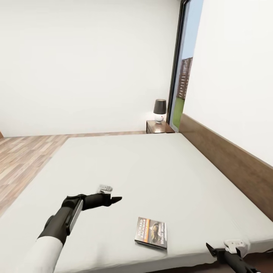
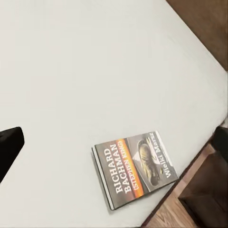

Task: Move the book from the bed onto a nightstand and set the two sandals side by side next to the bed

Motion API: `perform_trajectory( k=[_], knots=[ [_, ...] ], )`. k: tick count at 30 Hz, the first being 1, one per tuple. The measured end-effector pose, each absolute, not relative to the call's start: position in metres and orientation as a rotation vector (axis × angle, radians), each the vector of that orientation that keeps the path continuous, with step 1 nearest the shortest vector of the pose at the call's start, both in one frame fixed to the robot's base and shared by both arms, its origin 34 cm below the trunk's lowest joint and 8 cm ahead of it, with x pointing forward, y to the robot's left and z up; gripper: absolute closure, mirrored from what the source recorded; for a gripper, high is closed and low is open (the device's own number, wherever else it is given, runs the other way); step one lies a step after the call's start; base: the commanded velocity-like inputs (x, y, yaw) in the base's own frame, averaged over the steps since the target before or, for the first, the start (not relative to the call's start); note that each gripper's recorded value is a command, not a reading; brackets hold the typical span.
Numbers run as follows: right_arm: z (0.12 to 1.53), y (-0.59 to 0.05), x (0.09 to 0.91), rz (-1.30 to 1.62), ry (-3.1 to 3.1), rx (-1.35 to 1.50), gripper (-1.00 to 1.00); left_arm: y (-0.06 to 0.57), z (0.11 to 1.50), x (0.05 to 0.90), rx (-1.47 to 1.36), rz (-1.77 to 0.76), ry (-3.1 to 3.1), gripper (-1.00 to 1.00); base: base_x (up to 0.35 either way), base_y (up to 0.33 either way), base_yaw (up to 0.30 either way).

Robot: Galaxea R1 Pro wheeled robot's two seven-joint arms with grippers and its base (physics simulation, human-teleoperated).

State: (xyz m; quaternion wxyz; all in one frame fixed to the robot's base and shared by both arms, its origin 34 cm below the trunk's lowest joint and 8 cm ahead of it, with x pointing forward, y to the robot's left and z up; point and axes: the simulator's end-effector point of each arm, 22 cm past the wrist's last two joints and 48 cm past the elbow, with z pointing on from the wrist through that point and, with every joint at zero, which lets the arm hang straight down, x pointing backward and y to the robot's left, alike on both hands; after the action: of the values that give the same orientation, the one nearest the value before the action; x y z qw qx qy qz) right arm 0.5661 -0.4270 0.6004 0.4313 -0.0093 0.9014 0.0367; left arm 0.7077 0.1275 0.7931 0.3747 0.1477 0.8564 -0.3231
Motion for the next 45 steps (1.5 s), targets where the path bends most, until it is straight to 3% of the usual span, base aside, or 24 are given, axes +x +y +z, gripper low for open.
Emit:
perform_trajectory(
  k=[23,30,45],
  knots=[
    [0.601,-0.427,0.566,0.093,2.247,-0.024,-1.00,0.040,0.796,0.736,0.276,-0.891,2.248,-1.00,0.053,0.000,0.000],
    [0.601,-0.427,0.566,0.093,2.247,-0.025,-1.00,0.049,0.773,0.737,0.163,-0.755,2.370,-1.00,0.000,0.000,0.000],
    [0.601,-0.427,0.566,0.093,2.246,-0.026,-1.00,0.074,0.767,0.736,-0.213,-0.718,2.514,-1.00,0.000,0.000,0.000]
  ],
)
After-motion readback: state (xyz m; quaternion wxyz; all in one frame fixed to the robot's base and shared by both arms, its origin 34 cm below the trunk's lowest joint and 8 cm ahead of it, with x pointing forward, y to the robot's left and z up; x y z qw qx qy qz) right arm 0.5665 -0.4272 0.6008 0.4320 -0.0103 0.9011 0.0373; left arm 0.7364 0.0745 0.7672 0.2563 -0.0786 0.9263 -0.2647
